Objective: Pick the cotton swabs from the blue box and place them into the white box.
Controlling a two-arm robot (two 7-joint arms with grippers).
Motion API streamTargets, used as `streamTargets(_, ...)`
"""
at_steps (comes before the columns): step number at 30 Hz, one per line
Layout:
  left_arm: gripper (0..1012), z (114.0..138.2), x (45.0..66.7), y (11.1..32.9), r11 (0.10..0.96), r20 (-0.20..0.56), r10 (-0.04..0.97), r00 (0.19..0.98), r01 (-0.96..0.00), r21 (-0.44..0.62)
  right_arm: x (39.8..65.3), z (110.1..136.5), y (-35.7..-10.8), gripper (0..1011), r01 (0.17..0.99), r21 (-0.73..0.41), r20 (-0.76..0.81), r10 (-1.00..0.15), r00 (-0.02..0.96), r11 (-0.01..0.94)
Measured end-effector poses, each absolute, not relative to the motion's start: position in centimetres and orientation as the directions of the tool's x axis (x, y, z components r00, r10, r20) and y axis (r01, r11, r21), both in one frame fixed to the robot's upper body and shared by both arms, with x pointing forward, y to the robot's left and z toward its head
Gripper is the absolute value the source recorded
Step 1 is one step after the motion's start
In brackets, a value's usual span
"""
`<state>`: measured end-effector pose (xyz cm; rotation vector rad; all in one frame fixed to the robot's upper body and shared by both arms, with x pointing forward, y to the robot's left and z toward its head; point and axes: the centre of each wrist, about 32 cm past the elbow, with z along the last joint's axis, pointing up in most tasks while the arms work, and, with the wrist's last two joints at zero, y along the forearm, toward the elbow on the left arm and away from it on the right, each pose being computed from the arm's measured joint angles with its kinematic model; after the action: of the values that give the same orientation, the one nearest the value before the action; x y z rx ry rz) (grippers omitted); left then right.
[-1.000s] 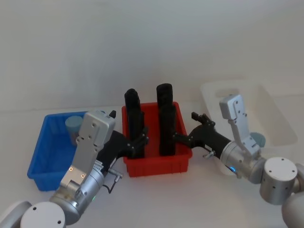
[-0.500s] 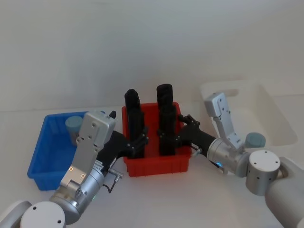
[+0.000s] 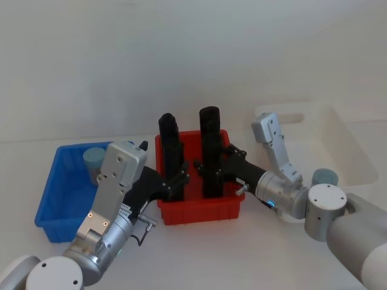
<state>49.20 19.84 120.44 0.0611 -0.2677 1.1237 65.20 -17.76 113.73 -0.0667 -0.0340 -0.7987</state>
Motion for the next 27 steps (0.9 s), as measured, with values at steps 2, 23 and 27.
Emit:
streamTargets(2,1000,120.4,49.2,19.8,0.434,0.243,0.882,0.404,-0.897,-0.086,65.3,113.8,-17.7,825,0.717,-0.048,0.056,-0.715,0.697,0.695)
streamTargets(23,1000,120.4,49.2,19.8,0.434,0.243,0.882,0.404,-0.897,-0.086,65.8,114.4,-17.6,487,0.734,0.008,0.061,-0.733,0.678,0.68)
streamTargets(27,1000,120.4,49.2,19.8,0.434,0.243,0.882,0.404,-0.897,-0.086,66.0,114.8,-17.7,466,0.736,0.038,0.064,-0.736,0.674,0.676)
